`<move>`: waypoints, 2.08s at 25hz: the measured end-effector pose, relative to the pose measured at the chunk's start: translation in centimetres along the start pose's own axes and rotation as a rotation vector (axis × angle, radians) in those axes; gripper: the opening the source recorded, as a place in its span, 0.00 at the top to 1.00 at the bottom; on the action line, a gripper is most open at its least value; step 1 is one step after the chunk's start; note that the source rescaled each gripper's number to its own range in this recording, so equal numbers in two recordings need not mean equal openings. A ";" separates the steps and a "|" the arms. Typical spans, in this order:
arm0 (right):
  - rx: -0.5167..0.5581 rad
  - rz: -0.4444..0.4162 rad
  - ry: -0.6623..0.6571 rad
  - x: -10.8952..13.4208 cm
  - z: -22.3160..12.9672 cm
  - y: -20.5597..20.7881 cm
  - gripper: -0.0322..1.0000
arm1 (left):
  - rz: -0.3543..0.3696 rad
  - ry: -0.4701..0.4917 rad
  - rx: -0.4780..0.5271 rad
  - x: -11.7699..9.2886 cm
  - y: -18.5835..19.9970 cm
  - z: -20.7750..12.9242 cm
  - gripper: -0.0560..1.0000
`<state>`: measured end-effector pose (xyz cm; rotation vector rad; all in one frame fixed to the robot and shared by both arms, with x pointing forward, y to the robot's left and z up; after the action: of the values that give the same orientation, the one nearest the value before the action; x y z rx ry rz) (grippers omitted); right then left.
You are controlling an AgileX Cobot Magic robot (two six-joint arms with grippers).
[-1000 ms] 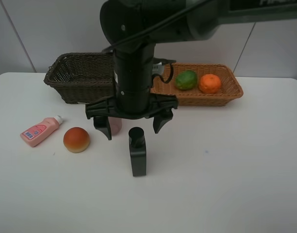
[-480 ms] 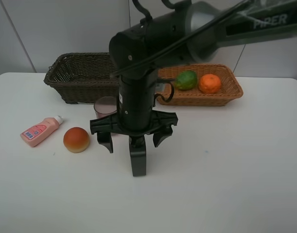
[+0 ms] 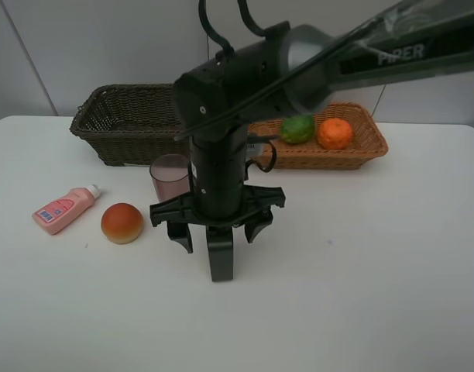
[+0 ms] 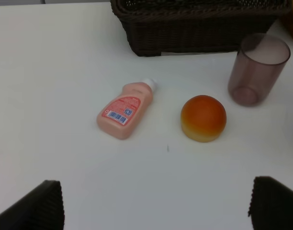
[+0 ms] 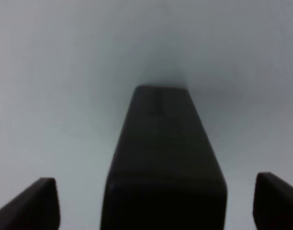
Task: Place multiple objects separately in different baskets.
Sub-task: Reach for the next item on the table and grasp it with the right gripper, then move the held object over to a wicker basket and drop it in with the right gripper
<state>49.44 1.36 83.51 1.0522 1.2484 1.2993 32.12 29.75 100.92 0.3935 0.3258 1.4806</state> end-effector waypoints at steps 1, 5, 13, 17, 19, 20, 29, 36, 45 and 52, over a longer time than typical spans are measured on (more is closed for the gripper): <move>0.000 0.000 0.001 0.0 0.0 0.0 0.63 | 0.000 0.000 0.000 0.0 0.0 0.0 0.00; 0.000 0.000 0.003 0.0 0.0 0.0 0.93 | 0.000 0.000 0.000 0.0 0.0 0.0 0.00; 0.000 0.000 0.003 0.0 0.0 0.0 0.93 | 0.000 0.000 0.000 0.0 0.0 0.0 0.00; 0.000 0.000 0.003 0.0 0.0 0.0 0.93 | 0.000 0.000 0.000 0.0 0.0 0.0 0.00; 0.000 0.000 0.003 0.0 0.0 0.0 0.93 | 0.000 0.000 0.000 0.0 0.0 0.0 0.00; 0.000 0.000 0.003 0.0 0.0 0.0 0.93 | 0.000 0.000 0.000 0.0 0.0 0.0 0.00; -0.034 0.028 0.115 -0.6 0.3 4.3 0.94 | 0.000 0.000 0.000 0.0 0.0 0.0 0.00; -0.146 0.093 0.248 -0.3 5.0 10.0 0.94 | 0.000 0.000 0.000 0.0 0.0 0.0 0.00; -0.467 0.134 0.213 -2.3 13.7 15.1 0.94 | 0.000 0.000 0.000 0.0 0.0 0.0 0.00; -0.672 0.220 0.203 -1.2 19.5 13.8 0.94 | 0.000 0.000 0.000 0.0 0.0 0.0 0.00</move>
<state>67.59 3.08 99.01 0.5879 0.7455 1.8570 32.12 29.75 100.92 0.3935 0.3258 1.4806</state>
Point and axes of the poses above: a point on each arm's last joint axis where the gripper is mounted, y pointing back along that axis away from the gripper, x along the wrist's bending axis when the last joint is at zero, z = x × y, the point moved 10 cm from there along -y, pointing out along that axis toward the gripper, and after that the axes turned 4 degrees about -y, right-handed, at the moved point
